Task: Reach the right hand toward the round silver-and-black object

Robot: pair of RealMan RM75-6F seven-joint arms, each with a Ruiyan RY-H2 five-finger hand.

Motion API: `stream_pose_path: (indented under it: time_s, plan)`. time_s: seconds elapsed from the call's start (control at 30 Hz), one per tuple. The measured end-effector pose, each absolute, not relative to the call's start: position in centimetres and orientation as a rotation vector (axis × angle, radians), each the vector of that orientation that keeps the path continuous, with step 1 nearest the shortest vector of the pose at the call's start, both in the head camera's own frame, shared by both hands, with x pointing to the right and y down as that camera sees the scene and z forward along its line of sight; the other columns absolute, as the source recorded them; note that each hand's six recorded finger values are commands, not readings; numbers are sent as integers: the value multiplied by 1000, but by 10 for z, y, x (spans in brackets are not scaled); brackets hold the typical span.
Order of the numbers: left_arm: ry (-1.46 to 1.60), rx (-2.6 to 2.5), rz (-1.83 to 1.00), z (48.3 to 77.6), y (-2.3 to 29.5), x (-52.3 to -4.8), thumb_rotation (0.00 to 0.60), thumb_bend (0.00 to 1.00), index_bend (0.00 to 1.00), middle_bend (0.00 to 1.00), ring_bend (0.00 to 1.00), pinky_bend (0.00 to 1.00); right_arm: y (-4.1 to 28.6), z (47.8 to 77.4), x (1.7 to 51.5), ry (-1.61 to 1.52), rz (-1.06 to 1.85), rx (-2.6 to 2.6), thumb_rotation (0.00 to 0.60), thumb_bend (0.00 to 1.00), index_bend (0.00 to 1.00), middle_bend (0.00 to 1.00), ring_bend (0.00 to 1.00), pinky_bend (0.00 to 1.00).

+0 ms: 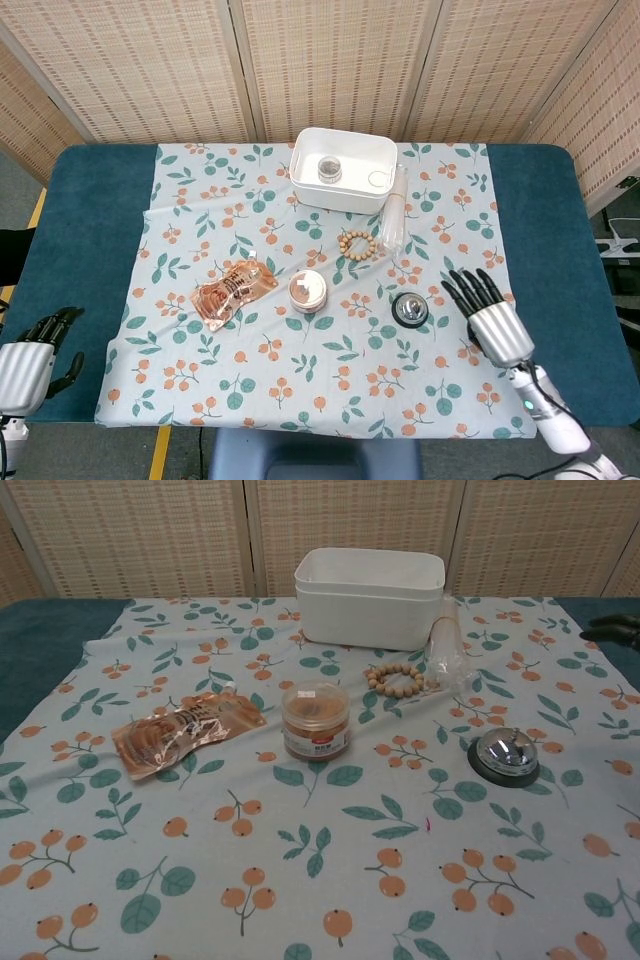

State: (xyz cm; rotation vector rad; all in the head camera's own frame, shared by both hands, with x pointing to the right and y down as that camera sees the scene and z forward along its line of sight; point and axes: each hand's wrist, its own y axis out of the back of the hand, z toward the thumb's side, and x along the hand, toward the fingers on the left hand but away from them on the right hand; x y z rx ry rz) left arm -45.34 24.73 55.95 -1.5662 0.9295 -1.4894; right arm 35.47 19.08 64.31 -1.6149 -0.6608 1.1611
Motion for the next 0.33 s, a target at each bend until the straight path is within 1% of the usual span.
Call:
stream_pose_path:
  time_s: [0.07, 0.13, 0.17, 0.2, 0.23, 0.27, 0.3, 0.33]
  plan:
    - [926, -1565, -1492, 560, 248, -454, 600, 426, 175, 181, 244, 467, 198, 629, 375, -660, 1196, -1581, 600, 979, 0, 0, 0, 0]
    - [923, -1564, -1494, 560, 248, -454, 600, 427, 175, 181, 244, 467, 206, 619, 392, -662, 1243, -1560, 600, 861, 0, 0, 0, 0]
    - [922, -1562, -1496, 560, 248, -454, 600, 427, 175, 181, 244, 467, 208, 616, 398, -666, 1264, -1555, 600, 739, 0, 0, 0, 0]
    - [920, -1562, -1496, 560, 248, -453, 600, 427, 175, 181, 244, 467, 210, 614, 402, -675, 1282, -1552, 600, 673, 0, 0, 0, 0]
    - [919, -1562, -1497, 560, 248, -453, 600, 427, 175, 182, 244, 467, 211, 612, 406, -691, 1304, -1554, 600, 574, 0, 0, 0, 0]
    - [918, -1561, -1497, 560, 248, -453, 600, 426, 175, 181, 243, 467, 212, 611, 407, -702, 1318, -1559, 600, 504, 0, 0, 0, 0]
    - [916, -1560, -1497, 560, 248, -453, 600, 427, 175, 181, 243, 467, 212, 610, 408, -710, 1327, -1567, 600, 452, 0, 0, 0, 0]
    - [915, -1560, -1497, 560, 249, -453, 600, 427, 175, 181, 243, 467, 212, 608, 408, -722, 1335, -1577, 600, 426, 0, 0, 0, 0]
